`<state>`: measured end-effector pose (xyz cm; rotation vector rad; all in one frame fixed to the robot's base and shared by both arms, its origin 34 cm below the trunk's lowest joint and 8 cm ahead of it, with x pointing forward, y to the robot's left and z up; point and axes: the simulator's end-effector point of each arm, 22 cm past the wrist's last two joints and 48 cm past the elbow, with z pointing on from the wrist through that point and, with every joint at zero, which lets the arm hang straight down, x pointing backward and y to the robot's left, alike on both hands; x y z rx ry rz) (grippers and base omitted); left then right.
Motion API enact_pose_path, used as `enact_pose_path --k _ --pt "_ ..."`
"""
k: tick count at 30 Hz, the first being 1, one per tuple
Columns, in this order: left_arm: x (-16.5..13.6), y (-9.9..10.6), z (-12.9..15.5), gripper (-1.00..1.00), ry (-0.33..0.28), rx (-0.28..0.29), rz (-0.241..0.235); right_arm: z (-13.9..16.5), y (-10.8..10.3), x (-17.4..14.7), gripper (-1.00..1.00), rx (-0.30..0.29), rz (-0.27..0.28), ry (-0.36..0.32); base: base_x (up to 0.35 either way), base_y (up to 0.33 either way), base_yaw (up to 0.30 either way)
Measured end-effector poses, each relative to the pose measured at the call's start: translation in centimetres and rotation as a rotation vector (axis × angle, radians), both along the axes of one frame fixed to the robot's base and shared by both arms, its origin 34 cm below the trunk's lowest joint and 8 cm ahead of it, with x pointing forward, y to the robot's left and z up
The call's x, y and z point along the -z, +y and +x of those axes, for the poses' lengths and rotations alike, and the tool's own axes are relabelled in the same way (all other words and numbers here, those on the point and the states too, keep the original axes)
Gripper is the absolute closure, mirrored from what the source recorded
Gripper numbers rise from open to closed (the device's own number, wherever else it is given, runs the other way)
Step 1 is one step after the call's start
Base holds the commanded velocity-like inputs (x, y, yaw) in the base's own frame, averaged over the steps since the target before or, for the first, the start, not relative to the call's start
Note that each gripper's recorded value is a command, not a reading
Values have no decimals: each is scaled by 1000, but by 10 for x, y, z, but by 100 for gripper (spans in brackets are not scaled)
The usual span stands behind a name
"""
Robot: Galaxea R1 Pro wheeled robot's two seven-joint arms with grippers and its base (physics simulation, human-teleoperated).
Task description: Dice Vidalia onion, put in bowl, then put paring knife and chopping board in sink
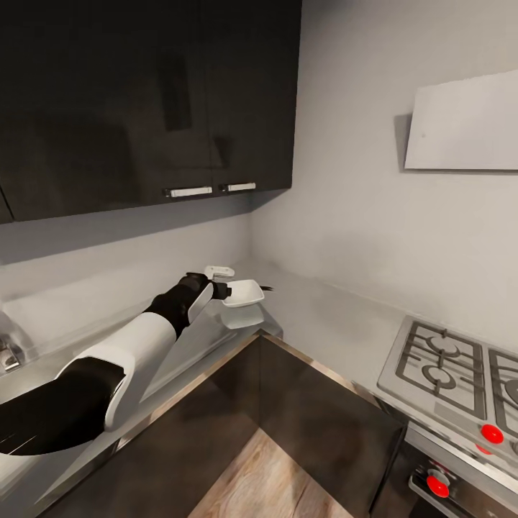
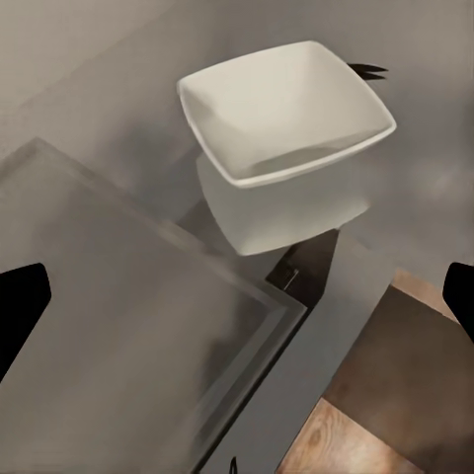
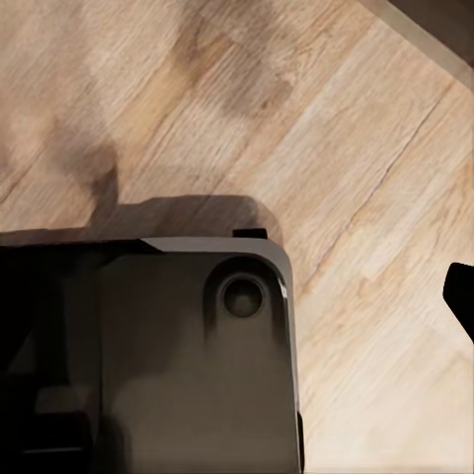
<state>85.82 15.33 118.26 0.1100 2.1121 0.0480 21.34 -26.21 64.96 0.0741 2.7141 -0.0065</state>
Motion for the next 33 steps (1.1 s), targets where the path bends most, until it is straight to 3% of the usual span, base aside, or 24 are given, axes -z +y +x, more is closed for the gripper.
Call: enact_pose_path --k 11,33 --pt "-3 -1 1 -100 -6 1 -1 0 3 0 -100 -1 4 0 0 0 0" --pt "-3 -1 0 -100 -6 1 -3 0 3 0 -100 -1 4 0 101 -32 0"
